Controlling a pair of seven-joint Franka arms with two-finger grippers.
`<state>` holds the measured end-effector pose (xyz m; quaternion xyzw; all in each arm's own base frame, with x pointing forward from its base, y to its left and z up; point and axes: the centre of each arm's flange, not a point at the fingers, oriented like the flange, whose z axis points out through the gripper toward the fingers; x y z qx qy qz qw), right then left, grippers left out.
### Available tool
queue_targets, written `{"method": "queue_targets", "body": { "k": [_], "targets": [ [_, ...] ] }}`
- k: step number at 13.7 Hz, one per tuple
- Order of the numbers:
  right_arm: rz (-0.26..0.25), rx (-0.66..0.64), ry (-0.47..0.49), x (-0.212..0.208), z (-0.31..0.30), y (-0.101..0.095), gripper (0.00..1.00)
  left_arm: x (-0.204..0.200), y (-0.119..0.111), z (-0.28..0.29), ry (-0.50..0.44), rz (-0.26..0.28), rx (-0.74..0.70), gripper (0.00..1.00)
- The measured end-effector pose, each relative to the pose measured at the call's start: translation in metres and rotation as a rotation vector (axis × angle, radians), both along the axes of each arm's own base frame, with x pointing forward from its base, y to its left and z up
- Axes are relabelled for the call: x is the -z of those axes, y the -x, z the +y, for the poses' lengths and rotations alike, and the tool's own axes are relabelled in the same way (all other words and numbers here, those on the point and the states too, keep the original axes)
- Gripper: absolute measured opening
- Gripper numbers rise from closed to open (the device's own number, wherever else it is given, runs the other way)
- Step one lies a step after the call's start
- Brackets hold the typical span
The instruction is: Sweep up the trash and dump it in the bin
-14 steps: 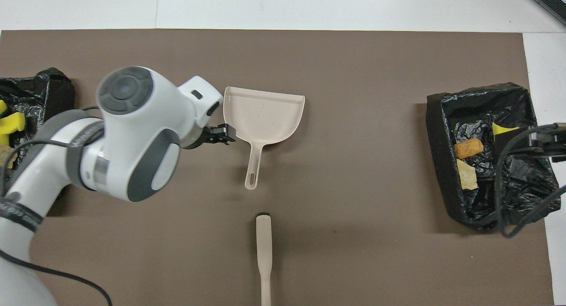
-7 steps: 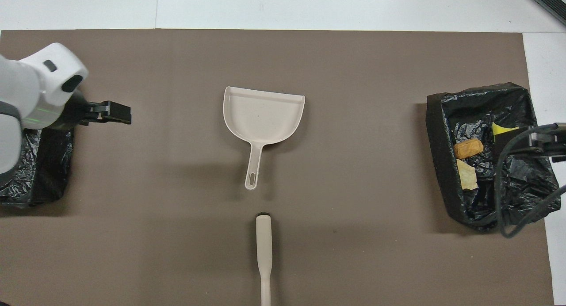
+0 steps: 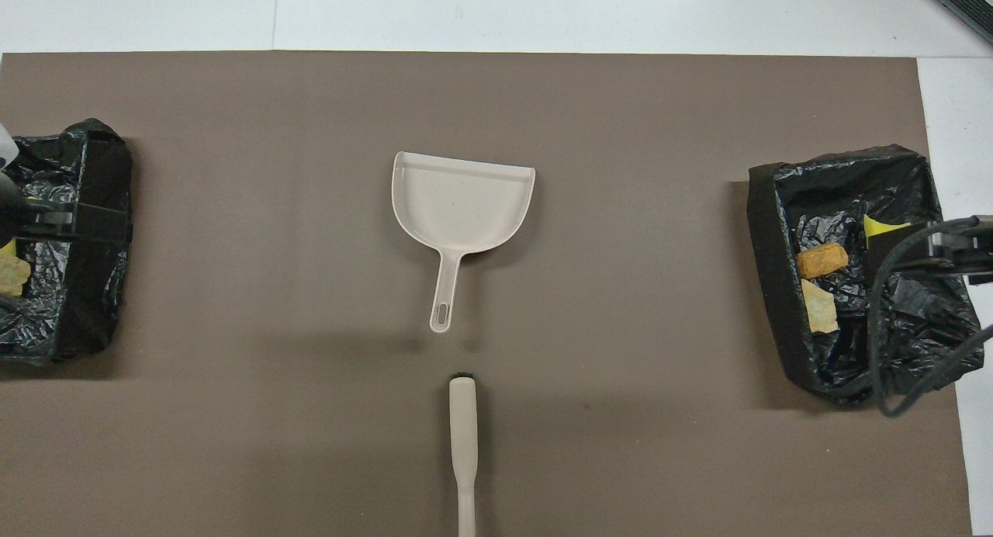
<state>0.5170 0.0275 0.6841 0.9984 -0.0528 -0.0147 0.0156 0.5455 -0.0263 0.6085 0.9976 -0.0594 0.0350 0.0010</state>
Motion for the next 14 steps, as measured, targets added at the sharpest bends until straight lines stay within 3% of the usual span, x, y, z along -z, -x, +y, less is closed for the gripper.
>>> {"method": "queue_targets", "body": {
  "k": [14],
  "targets": [
    [0.000, 0.000, 0.000, 0.000, 0.000, 0.000, 1.00, -0.022, 0.017, 0.008, -0.018, 0.072, 0.055, 1.00]
  ]
}}
